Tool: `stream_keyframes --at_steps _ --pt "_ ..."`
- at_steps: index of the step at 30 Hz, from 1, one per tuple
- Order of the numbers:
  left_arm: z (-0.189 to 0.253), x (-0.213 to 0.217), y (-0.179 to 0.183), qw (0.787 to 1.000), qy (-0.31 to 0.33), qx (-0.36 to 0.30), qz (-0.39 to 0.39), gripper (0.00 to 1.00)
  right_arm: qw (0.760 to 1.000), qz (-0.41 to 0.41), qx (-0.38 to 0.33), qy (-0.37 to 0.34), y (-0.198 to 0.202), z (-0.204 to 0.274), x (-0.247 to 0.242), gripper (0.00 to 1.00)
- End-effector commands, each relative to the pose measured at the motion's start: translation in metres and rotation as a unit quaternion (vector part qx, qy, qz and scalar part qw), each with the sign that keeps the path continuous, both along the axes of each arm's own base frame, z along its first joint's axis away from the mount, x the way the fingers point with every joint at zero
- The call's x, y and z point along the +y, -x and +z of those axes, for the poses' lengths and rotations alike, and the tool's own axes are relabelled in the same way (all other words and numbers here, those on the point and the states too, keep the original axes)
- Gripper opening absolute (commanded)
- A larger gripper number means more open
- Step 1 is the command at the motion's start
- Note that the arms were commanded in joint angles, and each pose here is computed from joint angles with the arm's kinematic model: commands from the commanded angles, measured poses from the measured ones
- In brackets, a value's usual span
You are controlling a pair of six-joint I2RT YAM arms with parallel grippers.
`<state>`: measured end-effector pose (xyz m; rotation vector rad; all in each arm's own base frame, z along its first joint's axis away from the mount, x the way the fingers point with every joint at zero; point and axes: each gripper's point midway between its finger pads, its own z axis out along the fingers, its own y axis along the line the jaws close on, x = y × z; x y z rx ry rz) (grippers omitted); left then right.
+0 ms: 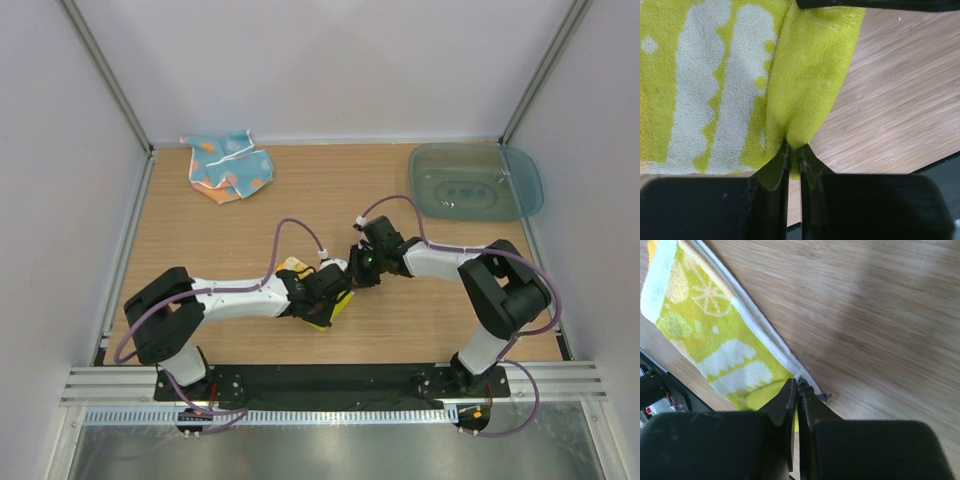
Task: Roll the towels
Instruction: Roll the towel
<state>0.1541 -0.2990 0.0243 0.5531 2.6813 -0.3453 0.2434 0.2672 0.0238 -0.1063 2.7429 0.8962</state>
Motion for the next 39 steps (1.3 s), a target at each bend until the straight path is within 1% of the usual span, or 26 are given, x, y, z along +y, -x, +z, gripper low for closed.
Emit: stream_keyframes --at_steps 1,6,7,9,10,11,13,14,15,16,17,18,20,21,23,25,28,29,30,33,34,35,37,38,39 --pt "0.007 0.003 0.003 1.0 0.009 0.0 0.001 0.04 1.0 -0.004 -0.006 -0.007 -0.001 -0.012 0.001 0.05" --pt "0.006 0.007 0.004 1.0 0.009 0.004 0.004 0.04 1.0 -0.006 0.02 -0.006 0.015 -0.033 -0.004 0.05" --pt "0.007 0.006 0.004 1.0 0.012 0.004 0.004 0.04 1.0 -0.007 0.011 -0.012 0.012 -0.031 -0.002 0.05" --pt "0.008 0.004 0.005 1.0 0.015 0.008 0.003 0.03 1.0 -0.009 0.01 -0.005 0.012 -0.032 -0.005 0.12" --pt "0.009 0.002 0.006 1.0 0.019 0.008 0.001 0.03 1.0 -0.01 -0.001 -0.005 0.008 -0.027 -0.004 0.17" --pt "0.01 0.001 0.006 1.0 0.021 0.01 0.0 0.03 1.0 -0.01 -0.003 0.003 0.007 -0.024 -0.006 0.31" --pt "0.014 -0.004 0.007 0.999 0.031 0.013 -0.003 0.03 0.999 -0.018 -0.011 0.026 0.002 -0.02 -0.014 0.43" --pt "0.015 -0.004 0.007 0.999 0.034 0.015 -0.004 0.03 0.999 -0.018 -0.02 0.034 -0.003 -0.01 -0.015 0.55" --pt "0.017 -0.006 0.006 0.999 0.037 0.015 -0.005 0.03 0.999 -0.024 -0.025 0.041 -0.007 -0.005 -0.019 0.6" --pt "0.02 -0.01 0.008 0.999 0.044 0.018 -0.007 0.03 0.997 -0.036 -0.032 0.052 -0.014 -0.002 -0.025 0.63" --pt "0.021 -0.011 0.007 0.999 0.048 0.021 -0.007 0.03 0.997 -0.05 -0.047 0.047 -0.026 0.013 -0.028 0.66" --pt "0.023 -0.013 0.007 0.998 0.054 0.023 -0.007 0.03 0.996 -0.058 -0.042 0.057 -0.027 0.015 -0.035 0.68" --pt "0.026 -0.019 0.008 0.997 0.073 0.032 -0.007 0.03 0.993 -0.088 -0.055 0.064 -0.042 0.028 -0.048 0.72" --pt "0.026 -0.02 0.007 0.996 0.08 0.034 -0.001 0.03 0.992 -0.095 -0.058 0.066 -0.044 0.035 -0.054 0.73" --pt "0.031 -0.03 0.013 0.992 0.111 0.058 -0.009 0.03 0.989 -0.111 -0.067 0.074 -0.051 0.044 -0.063 0.74" --pt "0.037 -0.039 0.015 0.986 0.146 0.08 -0.008 0.02 0.987 -0.12 -0.067 0.081 -0.05 0.05 -0.071 0.75" --pt "0.047 -0.047 0.009 0.975 0.196 0.102 0.011 0.02 0.987 -0.126 -0.064 0.082 -0.046 0.054 -0.077 0.75" --pt "0.048 -0.048 0.014 0.97 0.21 0.124 0.009 0.02 0.987 -0.126 -0.062 0.083 -0.043 0.053 -0.077 0.75" --pt "0.057 -0.05 0.005 0.964 0.236 0.123 0.019 0.02 0.987 -0.127 -0.058 0.083 -0.041 0.053 -0.078 0.75" --pt "0.065 -0.05 0.005 0.947 0.28 0.153 0.037 0.02 0.987 -0.127 -0.057 0.076 -0.035 0.057 -0.079 0.75" --pt "0.069 -0.047 -0.001 0.942 0.294 0.158 0.047 0.02 0.988 -0.126 -0.059 0.071 -0.033 0.061 -0.078 0.75" --pt "0.069 -0.045 -0.002 0.935 0.304 0.172 0.066 0.02 0.988 -0.125 -0.059 0.069 -0.031 0.062 -0.078 0.75" --pt "0.069 -0.042 0.001 0.919 0.333 0.196 0.073 0.01 0.989 -0.121 -0.057 0.064 -0.027 0.064 -0.077 0.75" --pt "0.071 -0.038 -0.006 0.91 0.348 0.204 0.099 0.01 0.989 -0.12 -0.058 0.06 -0.027 0.067 -0.077 0.75" --pt "0.072 -0.038 -0.008 0.903 0.361 0.209 0.106 0.01 0.99 -0.119 -0.057 0.057 -0.025 0.068 -0.076 0.75"
